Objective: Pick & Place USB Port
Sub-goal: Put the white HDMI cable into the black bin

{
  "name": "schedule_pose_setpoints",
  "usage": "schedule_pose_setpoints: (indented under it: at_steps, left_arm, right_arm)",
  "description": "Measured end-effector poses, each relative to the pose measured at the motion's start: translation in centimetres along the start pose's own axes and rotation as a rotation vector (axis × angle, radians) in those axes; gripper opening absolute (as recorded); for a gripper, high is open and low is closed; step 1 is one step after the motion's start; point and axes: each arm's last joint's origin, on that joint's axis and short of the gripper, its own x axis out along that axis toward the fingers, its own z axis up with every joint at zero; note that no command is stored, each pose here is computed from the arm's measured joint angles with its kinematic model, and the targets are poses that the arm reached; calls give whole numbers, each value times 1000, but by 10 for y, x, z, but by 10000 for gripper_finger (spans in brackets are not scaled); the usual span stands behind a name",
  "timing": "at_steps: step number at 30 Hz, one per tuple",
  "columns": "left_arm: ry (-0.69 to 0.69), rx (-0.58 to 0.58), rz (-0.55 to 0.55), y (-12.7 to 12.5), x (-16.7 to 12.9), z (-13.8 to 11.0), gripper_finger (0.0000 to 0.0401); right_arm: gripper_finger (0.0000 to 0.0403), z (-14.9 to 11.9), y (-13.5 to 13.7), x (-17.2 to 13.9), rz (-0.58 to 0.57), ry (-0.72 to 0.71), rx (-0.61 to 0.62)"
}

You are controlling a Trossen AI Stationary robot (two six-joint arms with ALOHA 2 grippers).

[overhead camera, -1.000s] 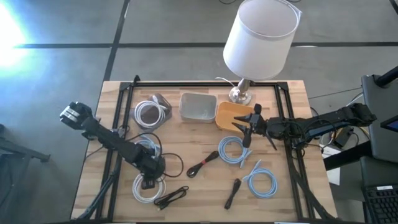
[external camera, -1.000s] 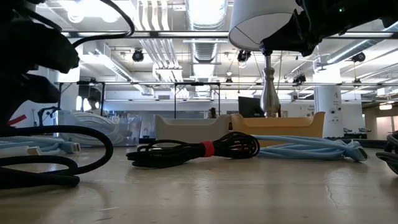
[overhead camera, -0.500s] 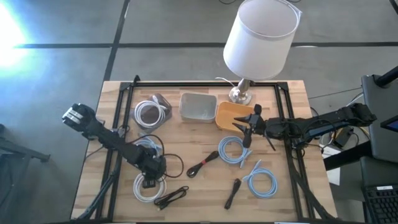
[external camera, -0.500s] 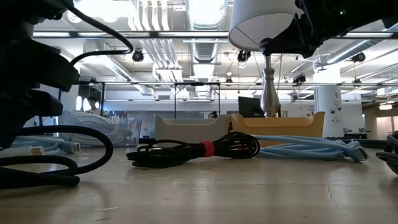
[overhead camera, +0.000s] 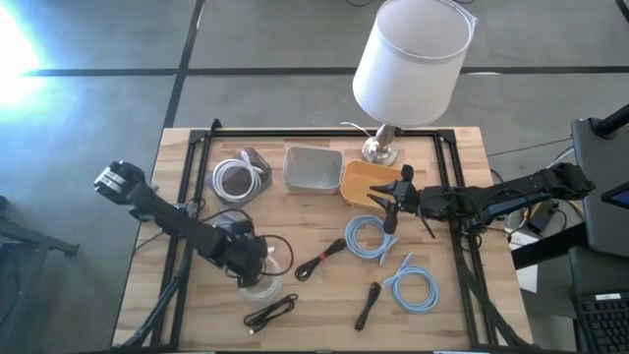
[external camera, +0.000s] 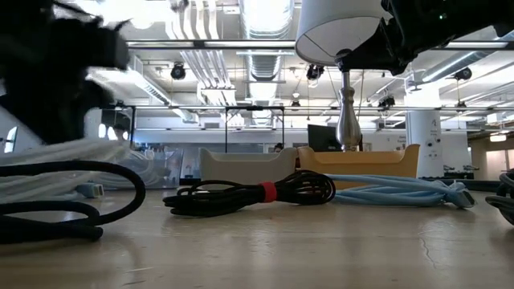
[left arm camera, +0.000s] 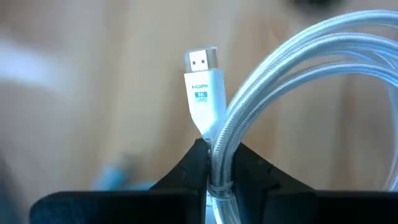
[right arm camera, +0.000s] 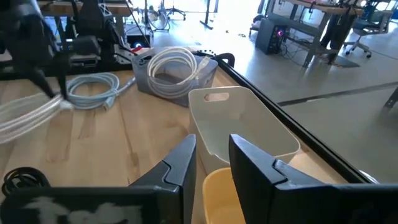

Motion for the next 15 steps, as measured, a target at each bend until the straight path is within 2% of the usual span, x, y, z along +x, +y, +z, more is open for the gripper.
schedule_pose_setpoints:
  at_steps: [7,12,15]
  left_arm:
    - [-127,-11,317,18,-32,22,58]
    - [-213,-28,584,39,-47,35,57]
    - [-192,-72,677,56,-50,42,57]
  right_arm:
    - [88,0,0,0,0,-1,2]
    - [96,0,0,0,0,-1,4]
    - [103,0,0,0,5,0,18]
